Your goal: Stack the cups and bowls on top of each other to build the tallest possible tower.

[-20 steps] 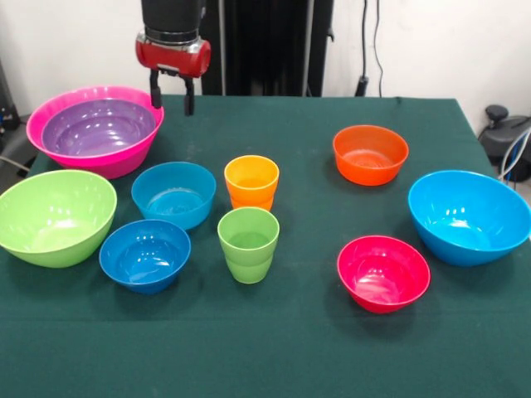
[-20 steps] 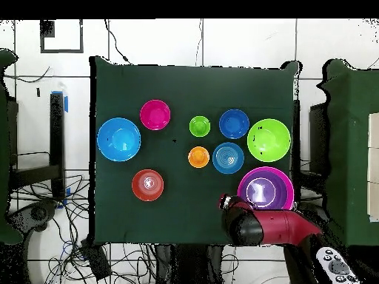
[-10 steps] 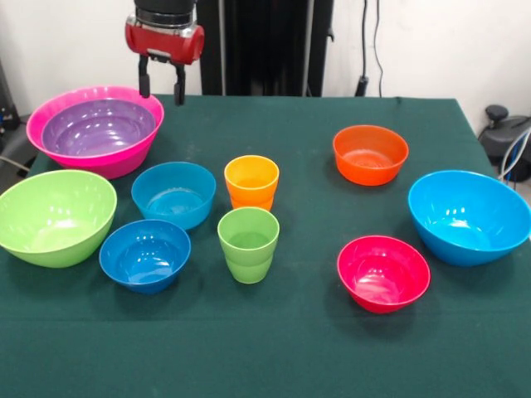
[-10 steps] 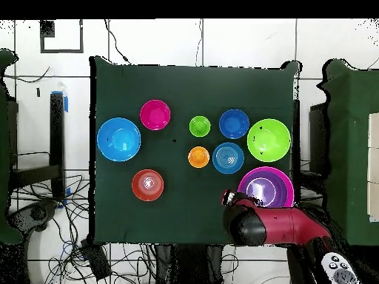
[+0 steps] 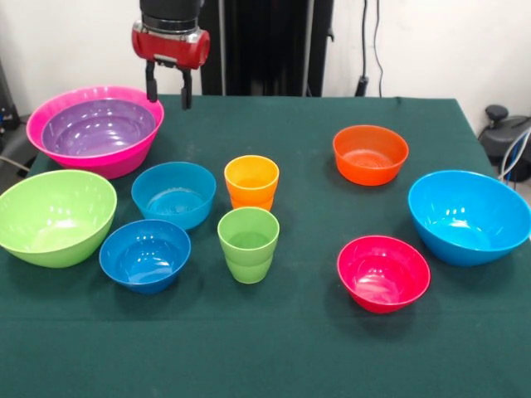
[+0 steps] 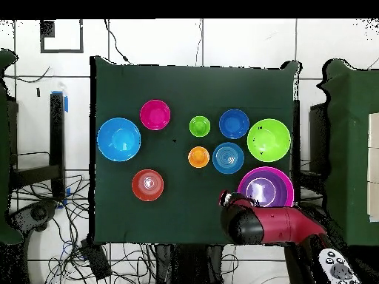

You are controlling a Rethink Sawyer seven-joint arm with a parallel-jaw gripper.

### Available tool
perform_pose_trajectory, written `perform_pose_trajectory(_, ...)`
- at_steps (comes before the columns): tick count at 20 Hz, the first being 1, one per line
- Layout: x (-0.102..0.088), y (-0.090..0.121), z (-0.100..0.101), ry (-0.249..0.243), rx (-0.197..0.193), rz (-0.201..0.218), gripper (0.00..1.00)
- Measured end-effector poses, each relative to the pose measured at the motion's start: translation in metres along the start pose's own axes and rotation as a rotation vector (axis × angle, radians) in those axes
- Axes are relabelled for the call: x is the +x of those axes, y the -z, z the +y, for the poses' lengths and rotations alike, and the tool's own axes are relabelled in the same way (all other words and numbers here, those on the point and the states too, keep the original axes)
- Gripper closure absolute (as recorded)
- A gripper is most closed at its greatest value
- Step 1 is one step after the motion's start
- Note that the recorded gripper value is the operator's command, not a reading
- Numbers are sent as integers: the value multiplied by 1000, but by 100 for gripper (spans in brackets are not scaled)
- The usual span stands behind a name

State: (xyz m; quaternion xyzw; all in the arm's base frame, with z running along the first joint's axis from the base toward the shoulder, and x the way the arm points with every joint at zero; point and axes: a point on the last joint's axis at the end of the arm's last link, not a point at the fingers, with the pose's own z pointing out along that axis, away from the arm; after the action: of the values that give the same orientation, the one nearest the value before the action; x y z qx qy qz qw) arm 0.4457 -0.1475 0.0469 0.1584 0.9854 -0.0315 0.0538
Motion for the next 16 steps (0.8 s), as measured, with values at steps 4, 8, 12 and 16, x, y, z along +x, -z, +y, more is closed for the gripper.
perform_pose_trajectory(4,5,-7,2,0,-8,17,0)
perform_pose_trajectory(8,11,-16,4,10,-16,35,0)
perform_pose_trajectory(12,14,-21,4,22,-18,43,0)
perform_pose_trajectory(16,16,-23,4,25,-19,47,0)
